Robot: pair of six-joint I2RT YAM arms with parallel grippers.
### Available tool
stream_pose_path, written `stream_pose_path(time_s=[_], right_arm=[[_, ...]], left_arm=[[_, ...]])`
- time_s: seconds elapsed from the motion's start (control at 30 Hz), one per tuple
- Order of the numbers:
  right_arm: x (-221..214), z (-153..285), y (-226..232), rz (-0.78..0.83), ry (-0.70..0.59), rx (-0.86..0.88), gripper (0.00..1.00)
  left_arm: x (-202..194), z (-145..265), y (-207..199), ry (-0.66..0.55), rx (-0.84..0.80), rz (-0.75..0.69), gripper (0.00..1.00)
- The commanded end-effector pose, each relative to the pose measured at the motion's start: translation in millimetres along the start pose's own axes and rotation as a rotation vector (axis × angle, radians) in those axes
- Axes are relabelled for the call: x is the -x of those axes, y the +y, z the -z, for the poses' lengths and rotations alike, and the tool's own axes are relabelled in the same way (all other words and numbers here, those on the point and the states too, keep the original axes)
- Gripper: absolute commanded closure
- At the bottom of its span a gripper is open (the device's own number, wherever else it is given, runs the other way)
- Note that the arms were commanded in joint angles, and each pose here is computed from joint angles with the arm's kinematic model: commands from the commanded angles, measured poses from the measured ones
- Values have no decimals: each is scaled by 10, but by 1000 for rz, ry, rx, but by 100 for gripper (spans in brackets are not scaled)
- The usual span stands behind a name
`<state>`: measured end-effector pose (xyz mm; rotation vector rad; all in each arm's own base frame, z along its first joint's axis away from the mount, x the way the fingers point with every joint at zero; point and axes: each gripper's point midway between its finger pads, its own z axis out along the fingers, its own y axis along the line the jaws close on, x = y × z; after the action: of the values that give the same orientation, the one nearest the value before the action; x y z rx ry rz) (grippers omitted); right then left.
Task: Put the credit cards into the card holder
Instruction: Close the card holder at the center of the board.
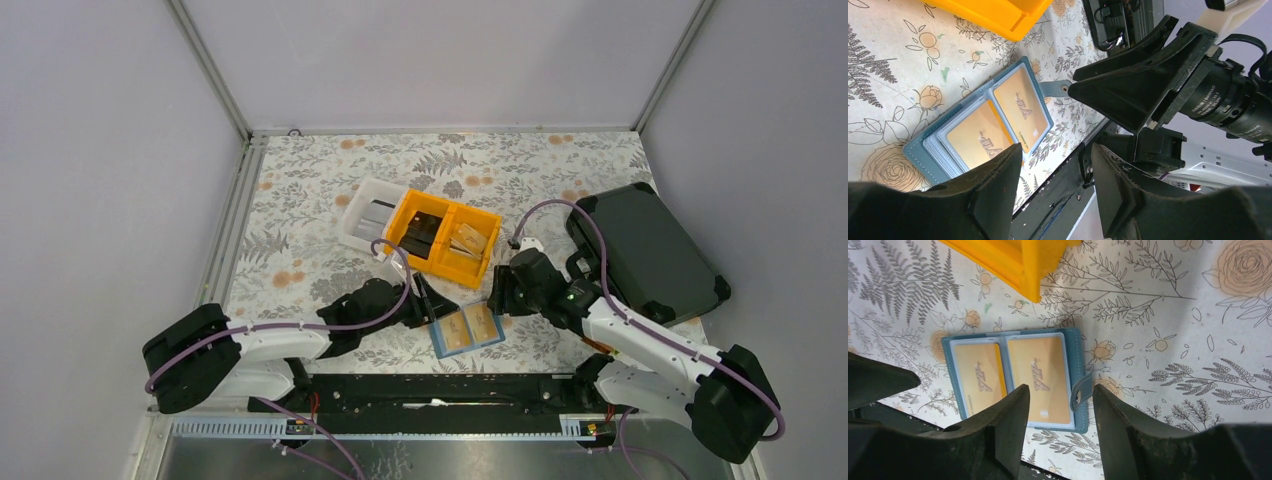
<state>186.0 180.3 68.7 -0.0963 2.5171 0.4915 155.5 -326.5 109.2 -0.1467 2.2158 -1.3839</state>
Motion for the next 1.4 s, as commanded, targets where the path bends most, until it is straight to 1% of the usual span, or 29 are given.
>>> stream_pose_path(time_s=[0.0,0.07,0.1,0.17,0.23,0.37,0.43,0.53,0.7,0.93,1.1,1.2,1.37], right_arm=[[-84,-73,-87,-16,23,-33,45],[-154,-120,-117,-22,45,-43,47],[-183,-141,-139,-23,53,-51,49],[-243,-183,-178,-24,72,-64,54],[-272,-202,-175,-24,83,-61,61],[-214,-145,-13,-24,86,9,90],[-117,-64,142,-23,68,77,99],[18,63,364,-6,61,163,100],[42,92,643,34,105,259,100],[-50,120,1188,86,137,380,100],[-241,102,1502,97,187,465,100],[-352,-9,1529,90,206,465,100],[-428,-191,1644,88,206,494,100]], left_arm=[[82,8,-225,-22,-57,-29,43],[80,49,-129,-22,-11,-40,41],[123,65,-74,-45,21,-42,40],[135,110,83,-53,105,-40,39],[125,168,265,-53,195,-38,37],[76,251,478,-50,268,-16,35],[49,274,548,-50,279,-5,33],[20,289,661,-45,293,17,31],[-20,273,817,-28,308,33,32],[-136,257,968,1,314,66,45],[-87,296,1000,-38,288,61,48],[-15,360,994,-76,272,63,48],[125,544,1066,-152,328,52,46]])
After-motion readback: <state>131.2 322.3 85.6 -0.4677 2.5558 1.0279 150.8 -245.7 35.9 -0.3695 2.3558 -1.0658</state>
